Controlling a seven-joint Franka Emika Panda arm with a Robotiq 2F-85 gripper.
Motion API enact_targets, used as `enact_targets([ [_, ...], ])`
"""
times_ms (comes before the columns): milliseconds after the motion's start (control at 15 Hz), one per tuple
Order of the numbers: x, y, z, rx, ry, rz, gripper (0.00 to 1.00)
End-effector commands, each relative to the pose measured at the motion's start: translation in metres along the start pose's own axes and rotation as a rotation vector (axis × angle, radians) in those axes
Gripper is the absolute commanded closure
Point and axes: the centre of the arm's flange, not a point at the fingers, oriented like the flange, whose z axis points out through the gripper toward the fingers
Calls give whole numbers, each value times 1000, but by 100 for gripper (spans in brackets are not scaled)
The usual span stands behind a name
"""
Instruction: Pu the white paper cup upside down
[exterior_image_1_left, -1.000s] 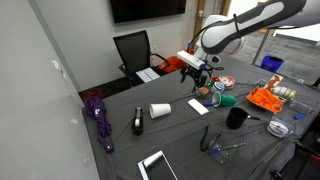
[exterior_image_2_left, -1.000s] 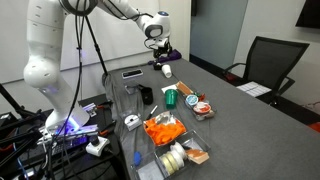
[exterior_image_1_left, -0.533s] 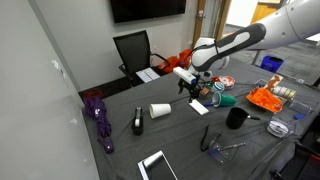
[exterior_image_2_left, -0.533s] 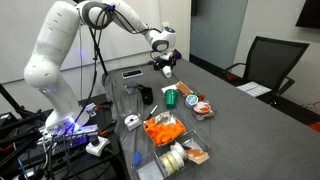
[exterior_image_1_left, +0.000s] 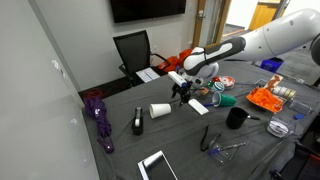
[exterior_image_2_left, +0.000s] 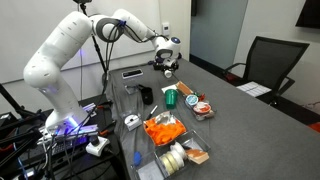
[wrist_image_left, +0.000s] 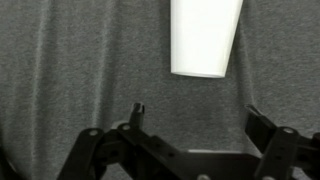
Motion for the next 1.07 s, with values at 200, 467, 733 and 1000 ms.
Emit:
enact_targets([
  [200,-2,-18,26,-20,-80,18,0],
  [467,-1,-17,37,-25,-100,-2,0],
  [733,-2,-16,42,-37,-122,-20,0],
  [1000,-1,-13,50,-54,-124,-42,0],
])
